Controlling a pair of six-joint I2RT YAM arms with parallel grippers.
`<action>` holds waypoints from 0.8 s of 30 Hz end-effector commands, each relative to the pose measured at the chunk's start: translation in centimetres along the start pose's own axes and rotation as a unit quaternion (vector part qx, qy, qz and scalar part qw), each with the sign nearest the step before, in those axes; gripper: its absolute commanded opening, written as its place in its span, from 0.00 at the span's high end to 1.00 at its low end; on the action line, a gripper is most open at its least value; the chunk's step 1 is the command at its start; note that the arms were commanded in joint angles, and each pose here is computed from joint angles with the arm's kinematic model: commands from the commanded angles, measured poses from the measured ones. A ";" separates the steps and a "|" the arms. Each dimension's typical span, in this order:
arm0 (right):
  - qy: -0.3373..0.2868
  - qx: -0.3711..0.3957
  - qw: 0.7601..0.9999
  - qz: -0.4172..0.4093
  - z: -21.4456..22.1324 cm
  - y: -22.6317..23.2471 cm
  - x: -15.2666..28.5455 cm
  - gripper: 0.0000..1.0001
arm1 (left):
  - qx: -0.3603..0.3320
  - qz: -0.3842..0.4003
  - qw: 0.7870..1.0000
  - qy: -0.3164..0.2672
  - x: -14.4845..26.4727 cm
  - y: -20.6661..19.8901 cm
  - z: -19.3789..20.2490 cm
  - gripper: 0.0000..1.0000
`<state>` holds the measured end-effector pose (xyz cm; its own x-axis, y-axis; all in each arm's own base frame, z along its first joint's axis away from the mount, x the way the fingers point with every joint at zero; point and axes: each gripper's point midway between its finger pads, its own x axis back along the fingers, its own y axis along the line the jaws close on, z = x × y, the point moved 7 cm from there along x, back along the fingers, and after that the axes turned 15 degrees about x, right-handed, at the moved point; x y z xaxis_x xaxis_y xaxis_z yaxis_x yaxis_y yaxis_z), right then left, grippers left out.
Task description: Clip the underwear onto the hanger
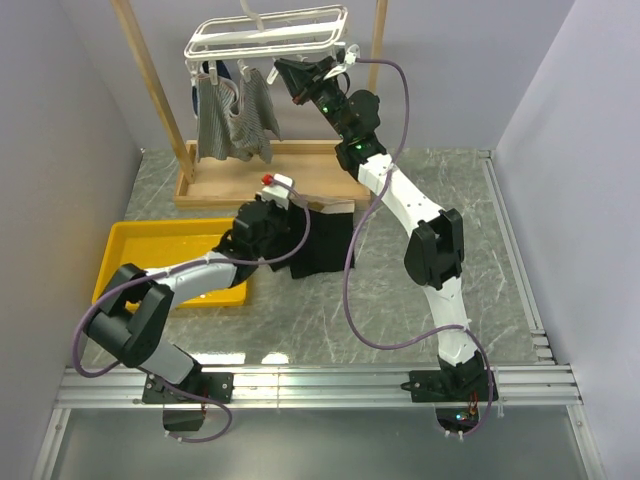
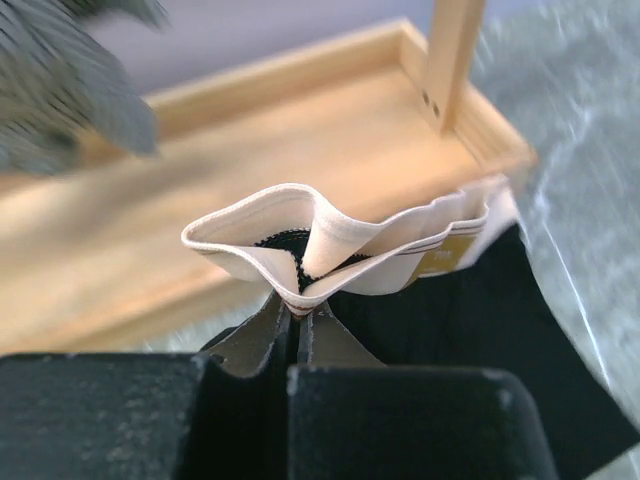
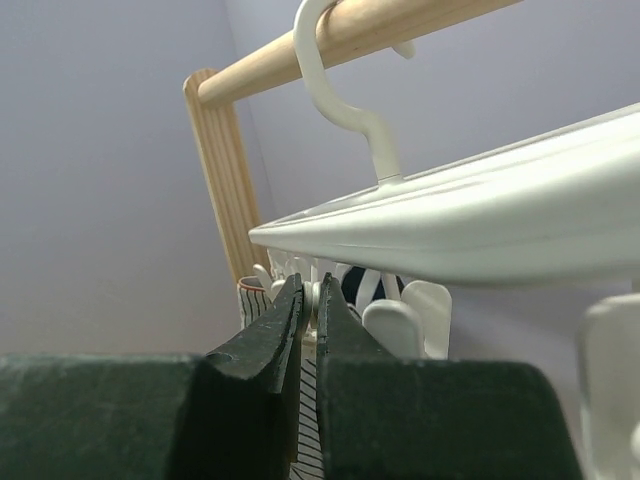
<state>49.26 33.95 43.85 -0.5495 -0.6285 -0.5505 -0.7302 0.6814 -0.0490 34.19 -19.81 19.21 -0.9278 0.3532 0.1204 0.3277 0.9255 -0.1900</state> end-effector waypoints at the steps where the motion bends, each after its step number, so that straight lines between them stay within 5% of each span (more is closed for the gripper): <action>1: -0.038 0.005 0.999 -0.012 -5.0 0.5 -0.1 1.00 | 0.007 0.028 0.993 -0.115 -1.5 1.2 -7.1 1.00; 12: -0.035 -0.024 0.999 -0.015 -4.7 0.5 0.4 1.00 | -0.014 0.085 0.976 -0.200 -2.1 2.4 -13.1 1.00; 24: -0.041 -0.040 0.998 -0.035 -5.0 0.9 0.6 1.00 | -0.053 0.193 0.963 -0.183 -4.1 0.9 -16.5 1.00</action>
<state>48.53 33.22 44.40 -0.5364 -0.6278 -0.5641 -0.7653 0.6435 0.0116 41.05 -17.43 31.86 -0.8061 0.5361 -0.2504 0.5743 0.8108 -0.1130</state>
